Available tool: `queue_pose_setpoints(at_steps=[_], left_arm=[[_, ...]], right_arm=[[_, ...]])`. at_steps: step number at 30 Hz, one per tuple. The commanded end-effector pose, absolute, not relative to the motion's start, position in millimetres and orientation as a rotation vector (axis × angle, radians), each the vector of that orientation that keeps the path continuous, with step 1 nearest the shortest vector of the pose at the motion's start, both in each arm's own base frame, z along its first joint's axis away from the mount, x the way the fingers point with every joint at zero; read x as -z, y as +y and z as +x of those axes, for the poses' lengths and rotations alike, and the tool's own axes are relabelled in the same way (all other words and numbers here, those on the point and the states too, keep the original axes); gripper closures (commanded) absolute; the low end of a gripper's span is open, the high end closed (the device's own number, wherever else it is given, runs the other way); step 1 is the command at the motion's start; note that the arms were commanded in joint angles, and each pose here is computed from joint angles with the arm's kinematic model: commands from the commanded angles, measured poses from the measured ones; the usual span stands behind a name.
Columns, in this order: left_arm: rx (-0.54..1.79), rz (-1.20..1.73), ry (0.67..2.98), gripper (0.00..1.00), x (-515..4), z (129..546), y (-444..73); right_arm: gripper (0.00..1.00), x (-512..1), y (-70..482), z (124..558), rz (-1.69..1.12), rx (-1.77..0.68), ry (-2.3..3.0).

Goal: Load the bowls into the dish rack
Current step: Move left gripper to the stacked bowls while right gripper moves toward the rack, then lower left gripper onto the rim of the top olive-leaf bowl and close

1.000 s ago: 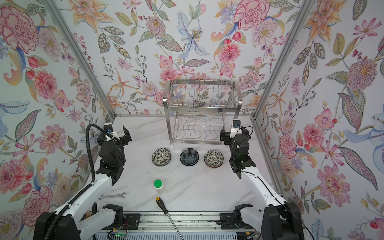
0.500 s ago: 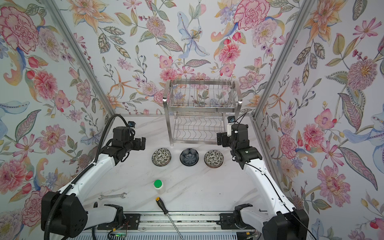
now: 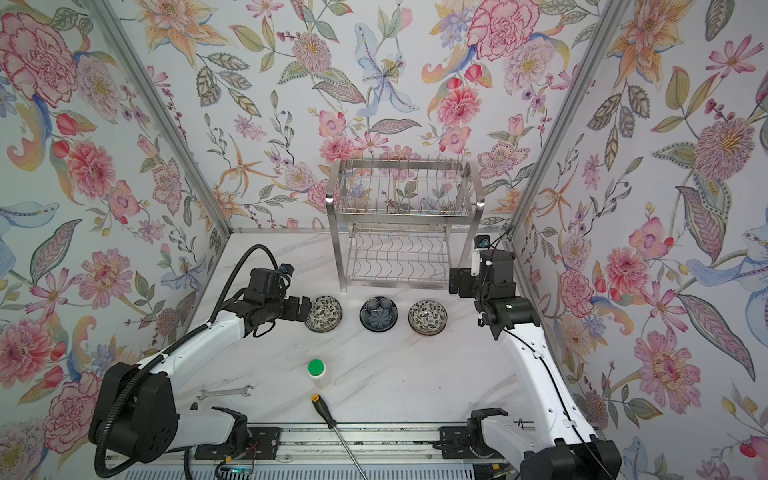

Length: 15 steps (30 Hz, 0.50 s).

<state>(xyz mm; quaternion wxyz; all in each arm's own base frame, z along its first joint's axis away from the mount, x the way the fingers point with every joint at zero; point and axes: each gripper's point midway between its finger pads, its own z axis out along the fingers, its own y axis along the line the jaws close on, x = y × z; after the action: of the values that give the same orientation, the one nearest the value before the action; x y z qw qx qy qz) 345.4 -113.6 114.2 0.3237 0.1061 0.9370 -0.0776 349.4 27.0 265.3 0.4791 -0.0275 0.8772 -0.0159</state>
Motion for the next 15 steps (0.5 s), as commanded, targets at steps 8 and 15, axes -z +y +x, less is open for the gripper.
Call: queue_pose_setpoints(at_steps=[8,15], left_arm=[[0.121,0.326,2.531,0.01,-80.0,346.0,-116.6],[0.101,0.344,2.554,0.01,-69.2,351.0,-118.9]], right_arm=[[0.01,-261.0,27.2,346.9,-0.057,0.011,2.153],[0.01,-262.3,25.6,346.4,-0.053,0.012,2.149]])
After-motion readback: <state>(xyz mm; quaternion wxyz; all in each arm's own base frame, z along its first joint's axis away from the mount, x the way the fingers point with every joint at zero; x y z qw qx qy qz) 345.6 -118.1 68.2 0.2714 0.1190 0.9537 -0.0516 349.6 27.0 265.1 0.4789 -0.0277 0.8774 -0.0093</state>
